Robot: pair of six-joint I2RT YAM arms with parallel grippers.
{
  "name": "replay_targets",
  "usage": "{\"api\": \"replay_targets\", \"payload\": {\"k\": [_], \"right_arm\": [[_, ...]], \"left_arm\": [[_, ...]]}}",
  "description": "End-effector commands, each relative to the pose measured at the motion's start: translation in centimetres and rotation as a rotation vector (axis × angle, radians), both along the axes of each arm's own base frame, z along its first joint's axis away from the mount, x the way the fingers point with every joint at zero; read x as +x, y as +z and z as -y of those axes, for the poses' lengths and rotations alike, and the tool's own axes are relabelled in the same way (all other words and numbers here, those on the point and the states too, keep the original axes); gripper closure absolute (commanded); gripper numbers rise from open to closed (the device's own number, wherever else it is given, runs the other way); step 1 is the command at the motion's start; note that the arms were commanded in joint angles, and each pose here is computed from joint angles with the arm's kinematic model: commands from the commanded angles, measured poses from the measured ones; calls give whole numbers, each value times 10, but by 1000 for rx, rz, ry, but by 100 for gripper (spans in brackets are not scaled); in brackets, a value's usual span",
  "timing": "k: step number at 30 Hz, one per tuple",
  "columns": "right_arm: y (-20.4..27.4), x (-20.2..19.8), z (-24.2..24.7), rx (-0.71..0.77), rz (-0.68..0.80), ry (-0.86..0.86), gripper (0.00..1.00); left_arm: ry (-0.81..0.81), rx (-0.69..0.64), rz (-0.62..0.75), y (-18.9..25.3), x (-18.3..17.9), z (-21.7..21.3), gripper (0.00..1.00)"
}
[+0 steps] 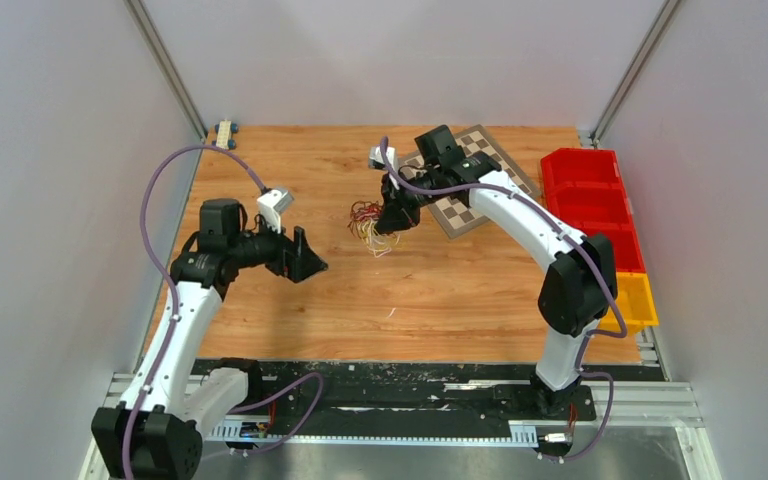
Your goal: Untangle the cables
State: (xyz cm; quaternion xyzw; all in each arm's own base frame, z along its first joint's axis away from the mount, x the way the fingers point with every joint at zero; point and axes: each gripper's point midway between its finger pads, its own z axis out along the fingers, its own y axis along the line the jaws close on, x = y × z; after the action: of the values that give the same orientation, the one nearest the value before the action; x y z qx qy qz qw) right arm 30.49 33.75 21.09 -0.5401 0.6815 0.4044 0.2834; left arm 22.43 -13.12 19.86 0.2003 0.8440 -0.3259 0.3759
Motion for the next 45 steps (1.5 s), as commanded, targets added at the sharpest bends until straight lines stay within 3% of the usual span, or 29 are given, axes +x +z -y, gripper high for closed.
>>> {"api": "replay_targets", "payload": {"k": [1, 6, 8, 10, 11, 13, 14, 20, 22, 26, 33, 39, 45], "right_arm": [[24, -34, -16, 130, -140, 124, 97], [31, -52, -26, 158, -172, 187, 86], [36, -57, -26, 172, -181, 200, 85], [35, -58, -25, 171, -182, 201, 87], [32, -57, -24, 161, -173, 195, 88], [23, -56, -19, 136, -172, 177, 90], [19, -55, -16, 127, -183, 167, 90], [-11, -18, 30, 31, -216, -29, 86], [-25, -4, 52, -9, -210, -99, 98], [-39, 13, 88, -50, -235, -200, 100], [-62, 19, 128, -166, -234, -243, 94], [-76, 26, 169, -224, -259, -311, 100], [-78, 36, 190, -247, -239, -373, 100]], "left_arm": [[-188, -175, 212, 53, 19, 44, 0], [-229, -245, 223, 58, 31, 73, 1], [-241, -258, 185, 50, 34, 80, 11], [-271, -265, 166, 46, 34, 87, 34], [-279, -273, 161, 47, 34, 88, 62], [-292, -286, 162, 53, 35, 90, 95], [-292, -291, 173, 57, 34, 89, 98], [-141, -284, 95, 43, 38, 46, 100], [-69, -266, 74, 32, 41, 25, 100], [44, -204, 31, 14, 43, -8, 100], [289, -121, -28, -12, 59, -83, 100], [475, -3, -52, -24, 71, -163, 100], [521, 139, -108, -50, 71, -200, 100]]}}
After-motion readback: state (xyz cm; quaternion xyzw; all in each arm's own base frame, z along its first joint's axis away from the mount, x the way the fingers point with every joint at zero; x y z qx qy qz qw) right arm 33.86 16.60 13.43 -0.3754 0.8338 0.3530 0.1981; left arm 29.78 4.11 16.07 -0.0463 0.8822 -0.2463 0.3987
